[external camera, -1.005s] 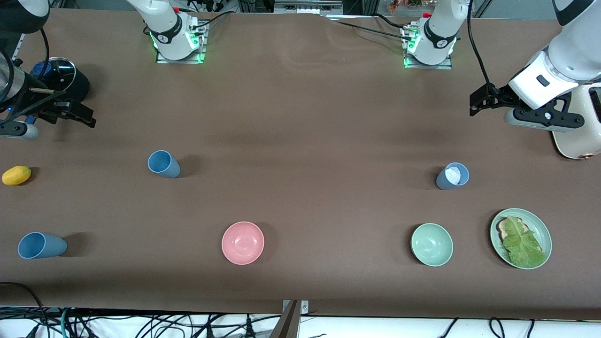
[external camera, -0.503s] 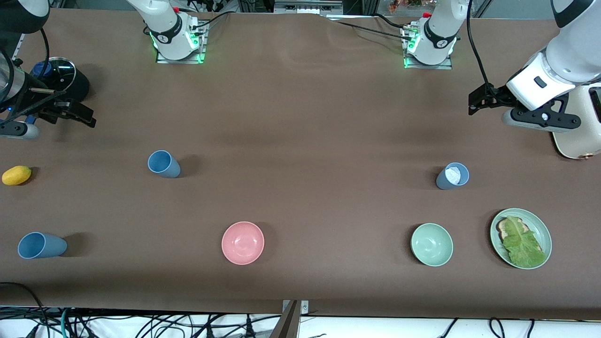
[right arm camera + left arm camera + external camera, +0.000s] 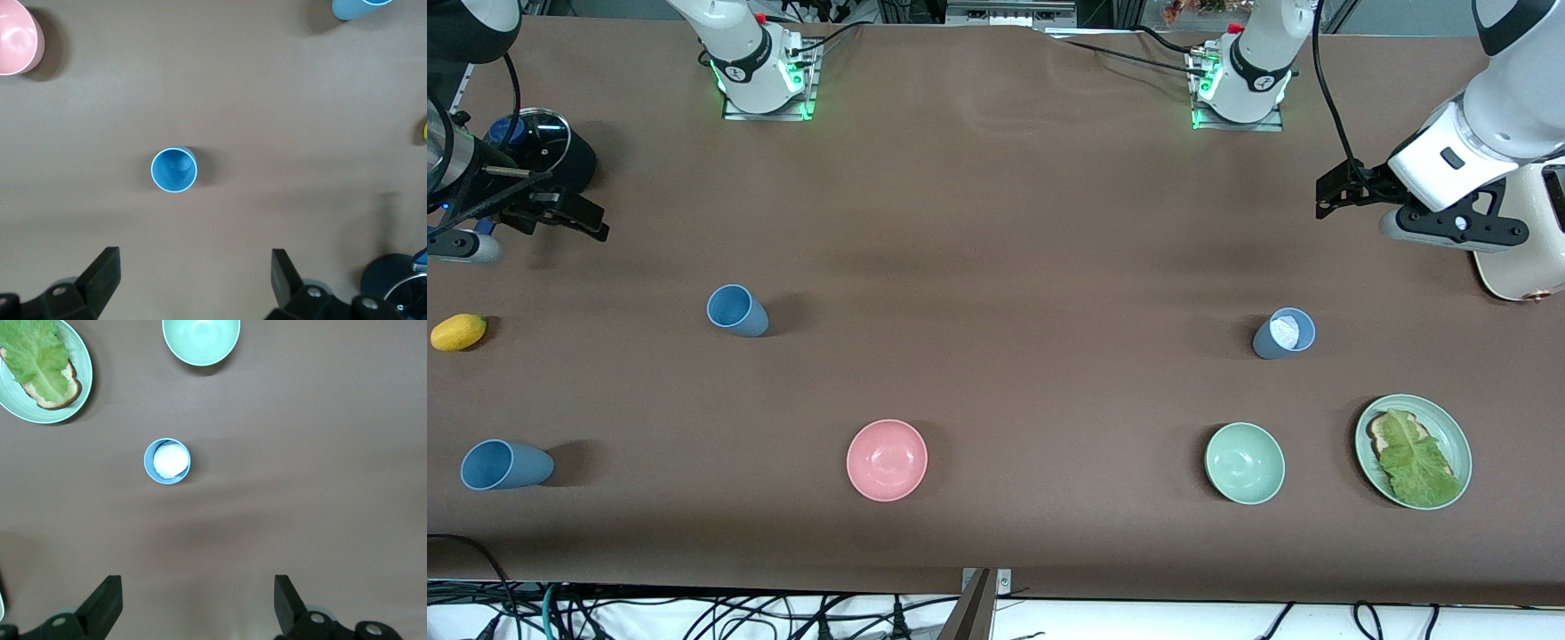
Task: Stack blue cups with both arms
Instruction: 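Reach the left gripper down and grasp the tissue-filled blue cup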
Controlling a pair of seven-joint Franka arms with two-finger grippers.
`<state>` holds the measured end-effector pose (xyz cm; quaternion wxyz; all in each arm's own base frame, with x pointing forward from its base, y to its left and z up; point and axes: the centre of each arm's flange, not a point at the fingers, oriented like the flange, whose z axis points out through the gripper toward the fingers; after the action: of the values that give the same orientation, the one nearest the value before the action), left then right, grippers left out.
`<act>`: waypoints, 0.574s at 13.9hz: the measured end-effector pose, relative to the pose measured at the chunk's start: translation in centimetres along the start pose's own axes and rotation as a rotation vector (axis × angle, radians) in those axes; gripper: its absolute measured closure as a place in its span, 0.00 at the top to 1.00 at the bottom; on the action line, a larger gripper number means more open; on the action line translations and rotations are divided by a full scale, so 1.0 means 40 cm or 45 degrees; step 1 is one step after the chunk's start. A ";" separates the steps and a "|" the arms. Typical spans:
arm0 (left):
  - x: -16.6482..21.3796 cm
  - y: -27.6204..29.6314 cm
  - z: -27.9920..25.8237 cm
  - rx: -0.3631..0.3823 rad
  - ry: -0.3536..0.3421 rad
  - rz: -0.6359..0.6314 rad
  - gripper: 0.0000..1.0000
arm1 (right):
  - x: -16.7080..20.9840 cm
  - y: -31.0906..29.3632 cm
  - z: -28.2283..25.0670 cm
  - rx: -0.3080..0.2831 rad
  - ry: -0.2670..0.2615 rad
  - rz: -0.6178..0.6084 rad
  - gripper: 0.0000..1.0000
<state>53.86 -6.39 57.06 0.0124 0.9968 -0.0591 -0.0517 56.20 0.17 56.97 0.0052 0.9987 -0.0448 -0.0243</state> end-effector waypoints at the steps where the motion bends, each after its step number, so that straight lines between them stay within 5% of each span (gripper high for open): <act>1: 0.003 -0.003 0.006 -0.001 -0.006 -0.003 1.00 | 0.000 0.000 0.000 0.000 0.000 0.000 1.00; 8: 0.069 -0.148 0.150 -0.015 -0.135 -0.116 1.00 | 0.000 0.000 0.000 0.000 -0.001 0.000 1.00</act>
<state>56.65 -0.96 50.64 0.0128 0.9943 -0.0141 -0.1053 56.20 0.18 56.96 0.0052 0.9987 -0.0447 -0.0246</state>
